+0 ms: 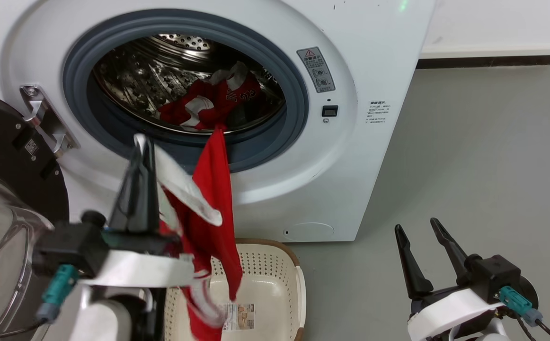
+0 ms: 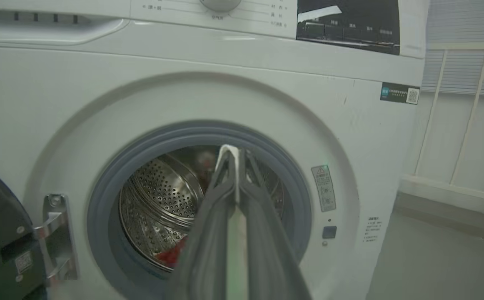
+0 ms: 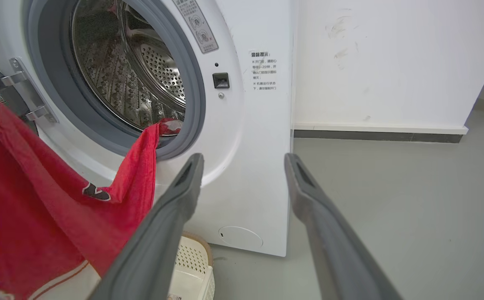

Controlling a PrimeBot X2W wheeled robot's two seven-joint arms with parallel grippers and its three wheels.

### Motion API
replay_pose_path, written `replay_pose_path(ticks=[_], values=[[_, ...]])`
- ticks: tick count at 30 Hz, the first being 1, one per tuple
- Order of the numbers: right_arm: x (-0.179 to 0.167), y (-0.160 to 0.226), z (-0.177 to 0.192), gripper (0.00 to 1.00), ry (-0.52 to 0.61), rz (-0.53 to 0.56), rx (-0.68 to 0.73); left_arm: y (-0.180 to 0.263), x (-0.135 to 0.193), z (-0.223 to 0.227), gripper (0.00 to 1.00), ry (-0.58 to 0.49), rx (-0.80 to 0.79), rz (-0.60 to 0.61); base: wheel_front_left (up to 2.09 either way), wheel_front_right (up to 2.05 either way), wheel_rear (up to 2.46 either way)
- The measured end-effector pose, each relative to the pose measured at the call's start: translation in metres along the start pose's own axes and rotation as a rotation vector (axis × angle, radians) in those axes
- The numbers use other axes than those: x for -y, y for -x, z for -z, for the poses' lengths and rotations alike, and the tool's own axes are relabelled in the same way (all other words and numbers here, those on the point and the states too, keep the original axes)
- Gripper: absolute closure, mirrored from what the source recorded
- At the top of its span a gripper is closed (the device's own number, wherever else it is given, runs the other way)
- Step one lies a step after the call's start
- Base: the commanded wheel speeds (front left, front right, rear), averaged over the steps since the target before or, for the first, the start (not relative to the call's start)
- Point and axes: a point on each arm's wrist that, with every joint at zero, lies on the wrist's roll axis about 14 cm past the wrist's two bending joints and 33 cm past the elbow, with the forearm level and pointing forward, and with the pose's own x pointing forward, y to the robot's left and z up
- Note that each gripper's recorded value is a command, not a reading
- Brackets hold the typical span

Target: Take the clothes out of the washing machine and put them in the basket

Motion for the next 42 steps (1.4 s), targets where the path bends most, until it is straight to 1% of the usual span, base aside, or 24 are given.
replay_pose_path(ticks=[5,12,19,26,32,38,40,41,42], values=[[0.001,-0.004,0.006,0.00,-0.007,0.000,-0.018,0.028,-0.007,0.075,1.00,0.075,-0.216,-0.060,0.00,0.00,0.00],[-0.001,-0.015,0.018,0.00,-0.017,-0.012,-0.049,0.066,-0.018,0.165,1.00,0.126,-0.476,-0.125,0.00,0.00,0.00],[0.003,-0.032,0.031,0.00,-0.021,-0.013,-0.075,0.089,-0.026,0.240,1.00,0.138,-0.702,-0.154,0.00,0.00,0.00],[0.007,-0.054,0.052,0.00,-0.026,-0.019,-0.113,0.111,-0.043,0.313,1.00,0.126,-0.941,-0.181,0.00,0.00,0.00],[0.018,-0.068,0.082,0.00,-0.038,-0.002,-0.167,0.114,-0.058,0.366,1.00,0.109,-1.073,-0.209,0.00,0.00,0.00],[0.030,-0.076,0.123,0.00,-0.046,0.019,-0.246,0.117,-0.070,0.418,1.00,0.106,-1.167,-0.246,0.00,0.00,0.00],[0.032,-0.076,0.130,0.00,-0.047,0.023,-0.259,0.119,-0.072,0.426,1.00,0.103,-1.182,-0.256,0.00,0.00,0.00],[0.035,-0.075,0.142,0.00,-0.051,0.031,-0.286,0.124,-0.075,0.440,1.00,0.093,-1.214,-0.267,0.00,0.00,0.00],[0.035,-0.075,0.142,0.00,-0.051,0.031,-0.286,0.124,-0.075,0.440,1.00,0.093,-1.214,-0.267,0.00,0.00,0.00]])
